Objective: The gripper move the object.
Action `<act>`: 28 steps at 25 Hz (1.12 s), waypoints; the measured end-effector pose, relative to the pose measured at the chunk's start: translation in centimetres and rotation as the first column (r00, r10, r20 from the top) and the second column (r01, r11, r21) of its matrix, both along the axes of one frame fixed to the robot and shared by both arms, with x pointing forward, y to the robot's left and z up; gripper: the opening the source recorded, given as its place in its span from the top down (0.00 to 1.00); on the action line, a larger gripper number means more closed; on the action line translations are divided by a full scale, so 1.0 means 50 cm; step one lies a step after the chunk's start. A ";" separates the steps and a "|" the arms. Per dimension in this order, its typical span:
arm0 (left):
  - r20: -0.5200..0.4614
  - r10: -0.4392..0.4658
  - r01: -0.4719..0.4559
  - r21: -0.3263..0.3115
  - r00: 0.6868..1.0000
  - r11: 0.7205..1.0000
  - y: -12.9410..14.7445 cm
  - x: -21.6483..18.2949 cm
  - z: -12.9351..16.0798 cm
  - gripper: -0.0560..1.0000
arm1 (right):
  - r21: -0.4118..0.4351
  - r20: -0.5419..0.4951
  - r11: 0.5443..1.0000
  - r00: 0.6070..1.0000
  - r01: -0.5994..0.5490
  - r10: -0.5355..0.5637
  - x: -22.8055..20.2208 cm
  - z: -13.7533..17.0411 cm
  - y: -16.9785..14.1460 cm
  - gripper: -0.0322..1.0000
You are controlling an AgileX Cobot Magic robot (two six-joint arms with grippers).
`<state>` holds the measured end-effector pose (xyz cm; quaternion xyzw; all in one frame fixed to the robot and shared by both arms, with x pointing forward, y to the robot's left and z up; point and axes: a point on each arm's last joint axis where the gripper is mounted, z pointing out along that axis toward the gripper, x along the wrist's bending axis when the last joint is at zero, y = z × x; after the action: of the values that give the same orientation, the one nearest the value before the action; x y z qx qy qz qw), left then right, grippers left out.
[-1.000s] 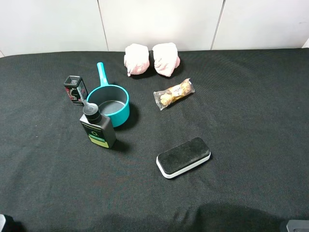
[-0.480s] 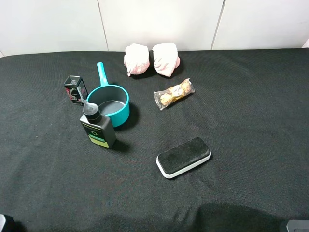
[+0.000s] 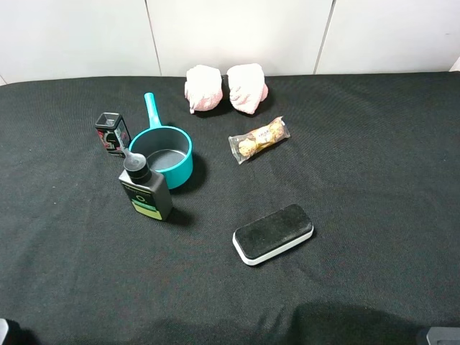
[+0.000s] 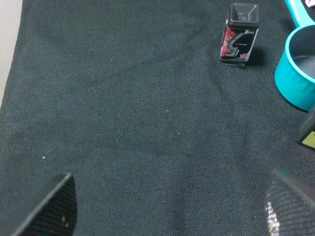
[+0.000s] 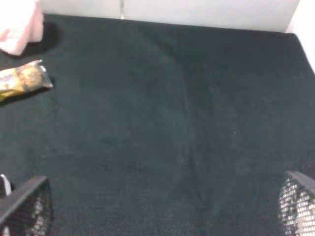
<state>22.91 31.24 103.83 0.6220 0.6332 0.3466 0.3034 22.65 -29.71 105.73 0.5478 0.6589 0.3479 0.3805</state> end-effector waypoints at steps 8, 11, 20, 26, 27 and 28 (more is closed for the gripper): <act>0.000 0.000 0.000 0.000 1.000 1.000 0.000 0.000 0.000 0.23 | -0.002 0.001 1.000 1.000 -0.022 0.022 0.000 0.000 0.000 0.30; 0.000 0.000 0.000 0.000 1.000 1.000 0.000 0.000 0.000 0.23 | -0.001 0.001 1.000 1.000 -0.023 0.023 -0.001 0.000 0.000 0.30; 0.000 0.000 0.000 0.000 1.000 1.000 0.000 0.000 0.000 0.23 | 0.000 0.001 1.000 1.000 -0.024 0.024 -0.001 0.000 0.000 0.30; 0.000 0.000 0.000 0.000 1.000 1.000 0.000 0.000 0.000 0.23 | 0.000 0.001 1.000 1.000 -0.024 0.024 -0.001 0.000 0.000 0.30; 0.000 0.000 0.000 0.000 1.000 1.000 0.000 0.000 0.000 0.23 | 0.000 0.001 1.000 1.000 -0.024 0.024 -0.001 0.000 0.000 0.30; 0.000 0.000 0.000 0.000 1.000 1.000 0.000 0.000 0.000 0.23 | 0.000 0.001 1.000 1.000 -0.024 0.024 -0.001 0.000 0.000 0.30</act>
<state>22.91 31.24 103.83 0.6220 0.6332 0.3466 0.3034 22.63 -29.70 105.73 0.5398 0.6651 0.3527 0.3768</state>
